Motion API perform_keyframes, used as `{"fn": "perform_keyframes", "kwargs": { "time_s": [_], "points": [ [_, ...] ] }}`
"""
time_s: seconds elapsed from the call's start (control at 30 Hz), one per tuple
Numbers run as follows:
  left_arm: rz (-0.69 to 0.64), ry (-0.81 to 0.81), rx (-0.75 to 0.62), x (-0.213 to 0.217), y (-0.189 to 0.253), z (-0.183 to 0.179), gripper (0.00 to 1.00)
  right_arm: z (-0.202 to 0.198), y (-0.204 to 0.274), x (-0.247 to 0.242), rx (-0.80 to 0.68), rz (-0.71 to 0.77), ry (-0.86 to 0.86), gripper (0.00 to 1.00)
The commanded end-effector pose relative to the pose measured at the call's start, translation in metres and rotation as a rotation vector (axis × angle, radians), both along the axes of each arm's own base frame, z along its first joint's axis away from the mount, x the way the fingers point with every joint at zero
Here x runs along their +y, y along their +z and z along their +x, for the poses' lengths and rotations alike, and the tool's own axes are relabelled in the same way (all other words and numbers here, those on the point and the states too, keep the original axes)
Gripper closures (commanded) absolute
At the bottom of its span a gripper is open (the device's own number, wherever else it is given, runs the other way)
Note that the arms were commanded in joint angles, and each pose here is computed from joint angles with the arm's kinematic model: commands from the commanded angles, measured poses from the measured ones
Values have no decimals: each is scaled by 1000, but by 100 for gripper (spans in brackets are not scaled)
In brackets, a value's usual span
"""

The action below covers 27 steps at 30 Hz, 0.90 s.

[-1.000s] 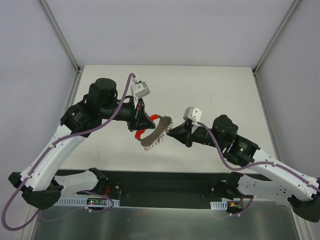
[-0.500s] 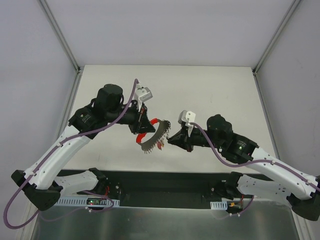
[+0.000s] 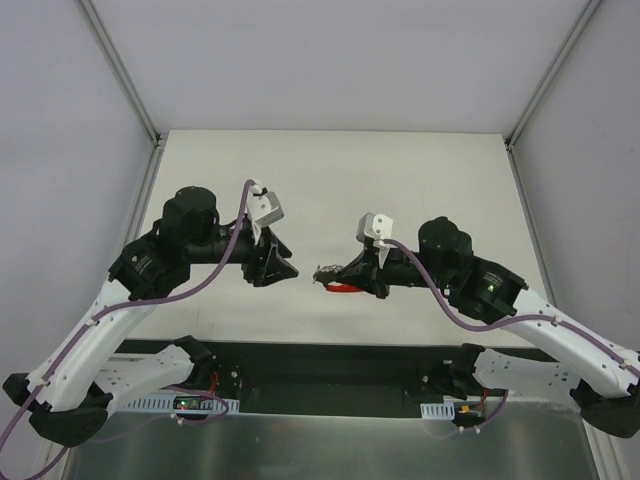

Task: Remove the keys from the keyring
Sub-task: Pick up the key from the keyring, then adjust the key on the keyring.

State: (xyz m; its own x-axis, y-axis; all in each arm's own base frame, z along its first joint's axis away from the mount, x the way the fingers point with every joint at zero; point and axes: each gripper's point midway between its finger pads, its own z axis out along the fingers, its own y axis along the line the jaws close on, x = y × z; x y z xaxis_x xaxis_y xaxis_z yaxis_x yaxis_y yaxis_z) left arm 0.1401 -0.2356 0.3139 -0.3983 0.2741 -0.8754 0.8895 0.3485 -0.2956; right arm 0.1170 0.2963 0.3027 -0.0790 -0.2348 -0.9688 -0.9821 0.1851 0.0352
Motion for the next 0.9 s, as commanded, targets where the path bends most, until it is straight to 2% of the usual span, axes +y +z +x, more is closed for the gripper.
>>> {"fn": "perform_keyframes", "kwargs": {
  "time_s": [0.0,0.13,0.47,0.57,0.73,0.87],
  "points": [
    [-94,-160,-201,0,25,-20,52,-13,36,1,-34,42,79,99],
    [-146,-231,-246,-4,36,-29,46,-15,32,0,-4,-13,87,99],
    [-223,-363,-308,-13,41,-44,24,-34,54,6,28,89,177,99],
    [-232,-352,-322,-13,45,-43,25,-36,60,9,42,121,187,99],
    [-281,-288,-469,-2,70,-46,30,-38,59,9,56,124,193,99],
    [-361,-320,-542,7,92,-67,41,-35,59,10,70,124,175,99]
  ]
}}
